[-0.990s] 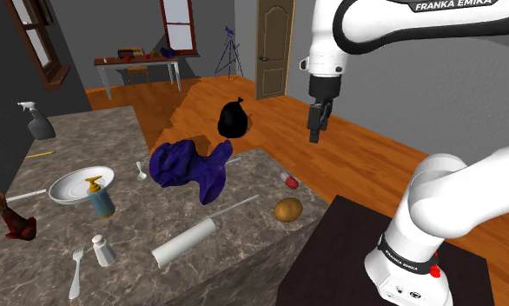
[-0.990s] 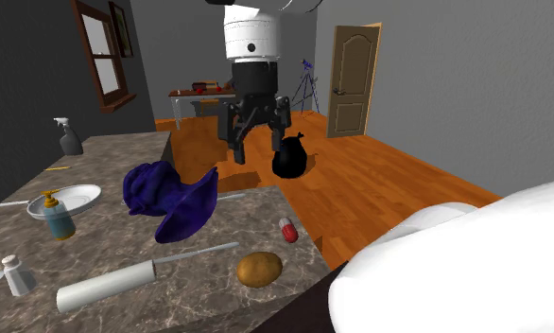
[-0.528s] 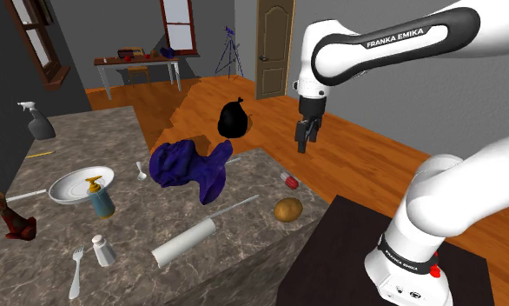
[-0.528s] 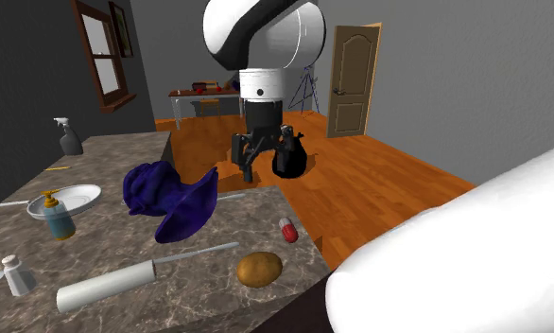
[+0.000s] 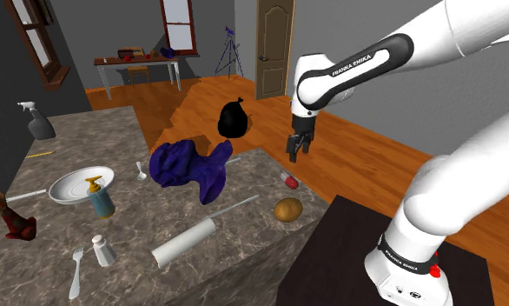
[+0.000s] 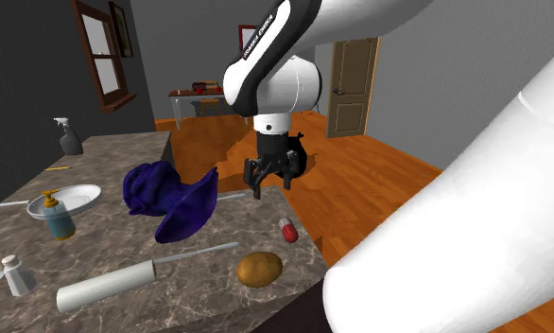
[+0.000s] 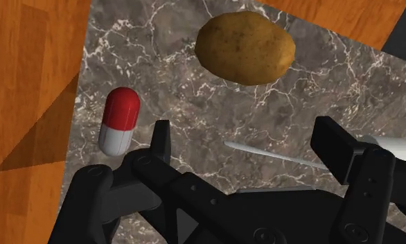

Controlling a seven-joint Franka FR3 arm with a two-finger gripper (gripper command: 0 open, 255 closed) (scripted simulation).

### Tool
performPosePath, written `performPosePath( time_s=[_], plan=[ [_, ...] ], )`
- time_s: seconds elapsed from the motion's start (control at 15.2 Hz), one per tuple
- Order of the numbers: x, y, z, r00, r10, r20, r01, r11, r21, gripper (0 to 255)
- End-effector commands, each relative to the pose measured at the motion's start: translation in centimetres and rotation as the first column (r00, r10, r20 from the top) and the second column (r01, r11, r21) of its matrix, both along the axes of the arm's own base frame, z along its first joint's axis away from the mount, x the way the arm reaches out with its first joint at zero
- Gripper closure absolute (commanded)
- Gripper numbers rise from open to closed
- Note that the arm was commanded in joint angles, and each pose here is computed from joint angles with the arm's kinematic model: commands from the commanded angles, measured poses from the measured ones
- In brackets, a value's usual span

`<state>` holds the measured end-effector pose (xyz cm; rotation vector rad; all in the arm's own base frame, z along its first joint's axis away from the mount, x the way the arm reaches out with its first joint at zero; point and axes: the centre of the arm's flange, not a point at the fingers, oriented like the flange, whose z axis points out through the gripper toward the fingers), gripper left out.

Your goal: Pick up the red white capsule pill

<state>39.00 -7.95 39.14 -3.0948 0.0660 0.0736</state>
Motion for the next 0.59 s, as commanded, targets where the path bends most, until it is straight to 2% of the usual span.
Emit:
performPosePath(
  time_s=[0.0,0.53],
  plan=[
    [1.0,-1.3,-2.2,1.000,-0.025,0.004,0.025,1.000,0.002,0],
    [4.6,-7.0,-10.4,0.992,-0.123,0.013,0.123,0.992,0.012,0]
  ],
)
